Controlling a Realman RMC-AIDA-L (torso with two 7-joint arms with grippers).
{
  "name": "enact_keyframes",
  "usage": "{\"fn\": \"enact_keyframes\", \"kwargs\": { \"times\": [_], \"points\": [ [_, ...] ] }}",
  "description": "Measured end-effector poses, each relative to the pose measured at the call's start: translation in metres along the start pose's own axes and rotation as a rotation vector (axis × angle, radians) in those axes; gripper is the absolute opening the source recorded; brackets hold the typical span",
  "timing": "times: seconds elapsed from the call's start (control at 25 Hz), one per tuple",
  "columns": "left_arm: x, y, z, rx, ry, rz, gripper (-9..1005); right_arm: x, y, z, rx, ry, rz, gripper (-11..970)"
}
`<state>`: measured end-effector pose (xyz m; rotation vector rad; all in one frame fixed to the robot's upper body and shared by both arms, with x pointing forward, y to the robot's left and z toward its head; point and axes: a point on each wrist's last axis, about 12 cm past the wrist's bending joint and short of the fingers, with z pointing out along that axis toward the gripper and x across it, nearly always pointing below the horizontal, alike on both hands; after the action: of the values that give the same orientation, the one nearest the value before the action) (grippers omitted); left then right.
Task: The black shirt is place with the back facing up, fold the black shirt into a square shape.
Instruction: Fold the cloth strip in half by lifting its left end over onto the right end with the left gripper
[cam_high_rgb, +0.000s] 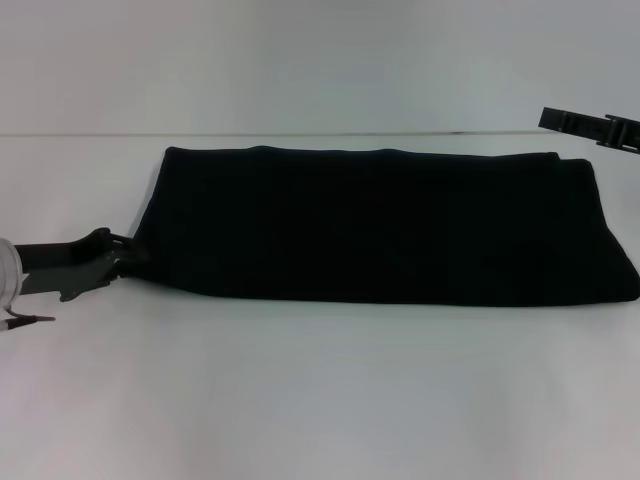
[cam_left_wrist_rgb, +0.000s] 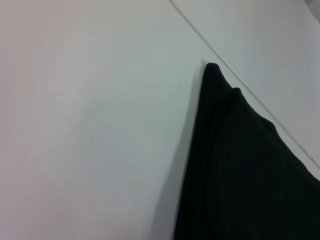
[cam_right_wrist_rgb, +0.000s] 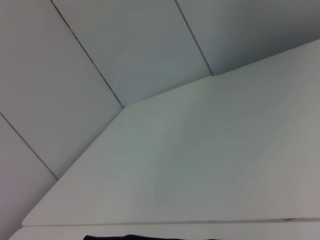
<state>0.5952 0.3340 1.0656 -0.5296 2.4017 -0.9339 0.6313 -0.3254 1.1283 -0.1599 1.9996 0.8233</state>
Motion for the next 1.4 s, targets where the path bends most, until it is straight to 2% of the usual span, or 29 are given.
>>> {"fn": "enact_keyframes", "kwargs": {
  "times": [0.04,0.44,0.72,0.92,1.08,1.12,1.4],
  "points": [
    [0.000,0.000,0.000,-0.001,-0.001,0.008,318,0.000,0.000,0.000,0.000,0.000,0.000,745],
    [0.007,0.006,-0.001,0.001,-0.002,0.111,131,0.000,0.002,0.001,-0.010,-0.002,0.003,745],
    [0.008,0.012,-0.011,0.003,-0.001,0.265,36,0.003,0.006,0.005,-0.029,-0.028,0.014,745],
    [-0.002,0.023,-0.034,-0.045,-0.030,0.353,35,0.006,0.011,0.012,-0.045,-0.045,0.013,746],
    [-0.010,0.038,-0.058,-0.132,-0.053,0.394,35,0.008,0.016,0.019,-0.047,-0.050,0.018,746],
    [-0.014,0.048,-0.074,-0.192,-0.068,0.412,34,0.009,0.017,0.020,-0.049,-0.050,0.018,746],
    [-0.018,0.062,-0.101,-0.284,-0.097,0.439,34,0.012,0.023,0.028,-0.055,-0.048,0.015,746]
  ]
}}
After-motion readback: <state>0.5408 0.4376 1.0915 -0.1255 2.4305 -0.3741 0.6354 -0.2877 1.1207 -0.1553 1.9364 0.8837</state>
